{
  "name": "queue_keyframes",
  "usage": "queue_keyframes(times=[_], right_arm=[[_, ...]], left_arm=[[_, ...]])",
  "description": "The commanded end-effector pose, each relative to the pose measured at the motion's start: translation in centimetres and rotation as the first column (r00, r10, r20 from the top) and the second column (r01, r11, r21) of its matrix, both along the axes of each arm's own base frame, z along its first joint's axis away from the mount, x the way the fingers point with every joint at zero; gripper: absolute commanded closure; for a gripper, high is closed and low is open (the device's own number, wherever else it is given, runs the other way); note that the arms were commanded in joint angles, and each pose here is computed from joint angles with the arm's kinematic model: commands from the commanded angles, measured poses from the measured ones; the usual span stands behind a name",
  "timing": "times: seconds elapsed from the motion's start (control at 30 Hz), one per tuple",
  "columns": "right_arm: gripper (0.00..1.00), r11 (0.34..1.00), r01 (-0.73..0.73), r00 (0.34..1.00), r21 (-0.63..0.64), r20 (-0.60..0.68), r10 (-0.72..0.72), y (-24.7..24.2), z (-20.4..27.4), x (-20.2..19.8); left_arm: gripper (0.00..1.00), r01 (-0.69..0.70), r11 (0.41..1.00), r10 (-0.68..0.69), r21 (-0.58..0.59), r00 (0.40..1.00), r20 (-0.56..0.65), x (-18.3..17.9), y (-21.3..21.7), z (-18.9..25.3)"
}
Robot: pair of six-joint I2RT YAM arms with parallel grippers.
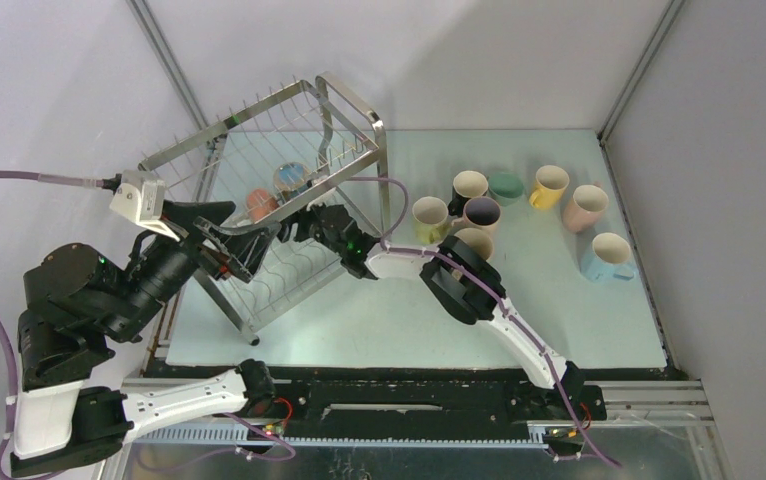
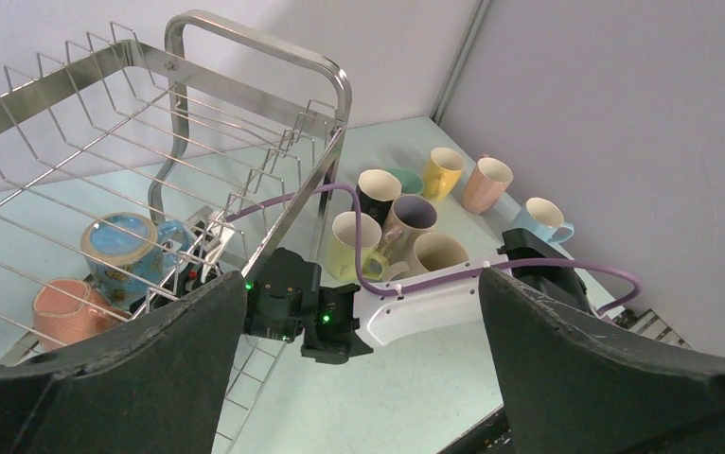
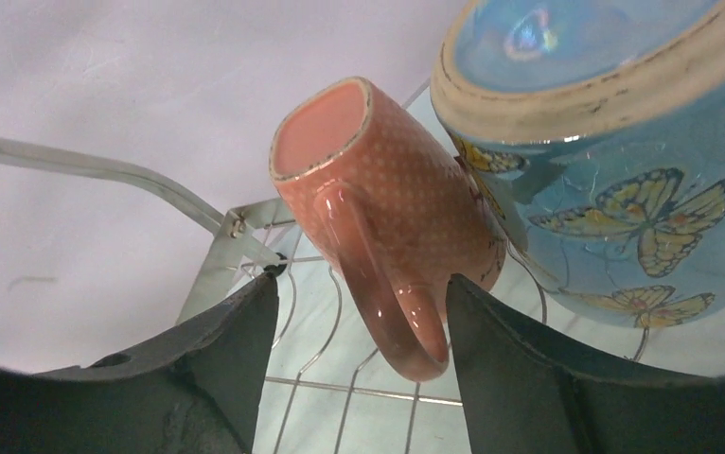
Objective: Unload the cups from the dish rack
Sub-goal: Unload the cup from the dish rack.
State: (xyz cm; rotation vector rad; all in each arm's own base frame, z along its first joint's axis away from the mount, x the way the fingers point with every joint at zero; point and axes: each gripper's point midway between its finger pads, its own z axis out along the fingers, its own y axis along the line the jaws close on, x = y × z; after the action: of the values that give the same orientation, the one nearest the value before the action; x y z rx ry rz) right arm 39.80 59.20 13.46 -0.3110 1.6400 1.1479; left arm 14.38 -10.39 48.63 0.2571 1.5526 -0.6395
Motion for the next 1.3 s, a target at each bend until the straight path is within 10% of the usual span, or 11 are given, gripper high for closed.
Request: queue_keyframes(times=[0.0, 1.27], right_arm=[[0.30, 1.000, 0.016, 1.000, -0.016, -0.002, -0.016, 0.1, 0.6, 1.1], [0.57, 0.999, -0.005, 1.000, -0.043, 0.026, 0.006, 0.8, 0.0, -0.6]], left_arm=[[0.00, 0.013, 1.000, -0.013, 0.002, 1.000, 0.028, 0.2, -0.6, 0.6], [0.00, 0.043, 0.999, -0.042, -0.004, 0.999, 0.021, 0.2, -1.7, 0.6]])
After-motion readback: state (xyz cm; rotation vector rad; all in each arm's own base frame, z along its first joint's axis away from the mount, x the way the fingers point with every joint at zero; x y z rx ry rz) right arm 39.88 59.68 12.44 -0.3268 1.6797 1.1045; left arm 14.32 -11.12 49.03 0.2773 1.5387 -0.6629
